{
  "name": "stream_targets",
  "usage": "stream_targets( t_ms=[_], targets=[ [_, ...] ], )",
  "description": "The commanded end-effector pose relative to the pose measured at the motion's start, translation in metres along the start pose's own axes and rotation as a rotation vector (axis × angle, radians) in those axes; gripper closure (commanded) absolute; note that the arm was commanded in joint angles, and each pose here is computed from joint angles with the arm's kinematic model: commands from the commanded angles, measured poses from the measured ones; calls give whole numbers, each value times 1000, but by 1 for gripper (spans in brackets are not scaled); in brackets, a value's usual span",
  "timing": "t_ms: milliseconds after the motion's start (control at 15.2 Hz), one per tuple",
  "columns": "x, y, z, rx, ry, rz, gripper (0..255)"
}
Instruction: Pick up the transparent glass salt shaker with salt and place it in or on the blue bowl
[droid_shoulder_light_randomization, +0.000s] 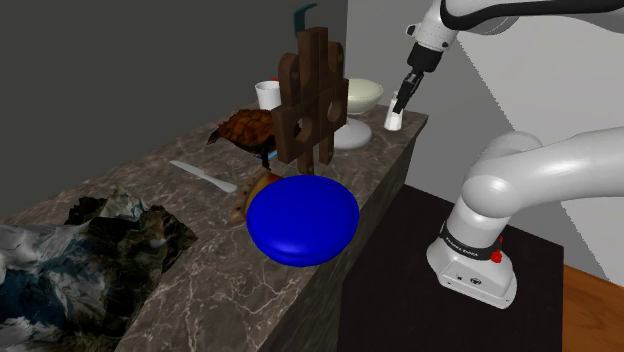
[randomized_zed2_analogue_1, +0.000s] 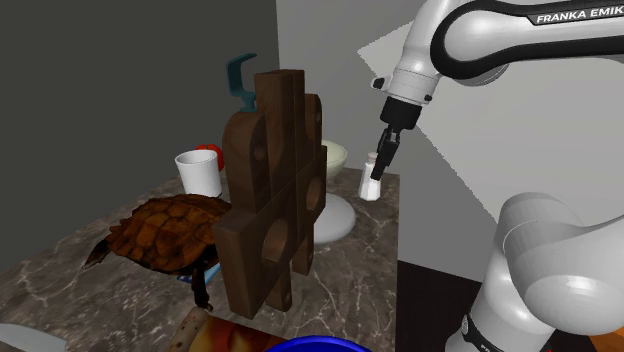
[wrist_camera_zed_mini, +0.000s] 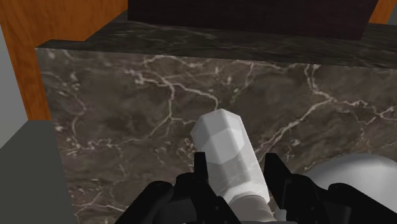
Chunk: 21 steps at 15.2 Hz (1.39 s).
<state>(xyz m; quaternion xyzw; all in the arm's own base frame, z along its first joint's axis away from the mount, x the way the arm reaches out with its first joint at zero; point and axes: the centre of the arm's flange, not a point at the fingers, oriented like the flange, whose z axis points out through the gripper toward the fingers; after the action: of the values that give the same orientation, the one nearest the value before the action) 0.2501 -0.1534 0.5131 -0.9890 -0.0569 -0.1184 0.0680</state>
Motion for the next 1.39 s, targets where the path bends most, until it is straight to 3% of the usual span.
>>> stream_targets(
  t_ms=[0, 1320],
  targets=[
    [0, 0, 0, 0, 0, 0, 255],
    [23, -12, -91, 0, 0, 0, 255]
  ],
)
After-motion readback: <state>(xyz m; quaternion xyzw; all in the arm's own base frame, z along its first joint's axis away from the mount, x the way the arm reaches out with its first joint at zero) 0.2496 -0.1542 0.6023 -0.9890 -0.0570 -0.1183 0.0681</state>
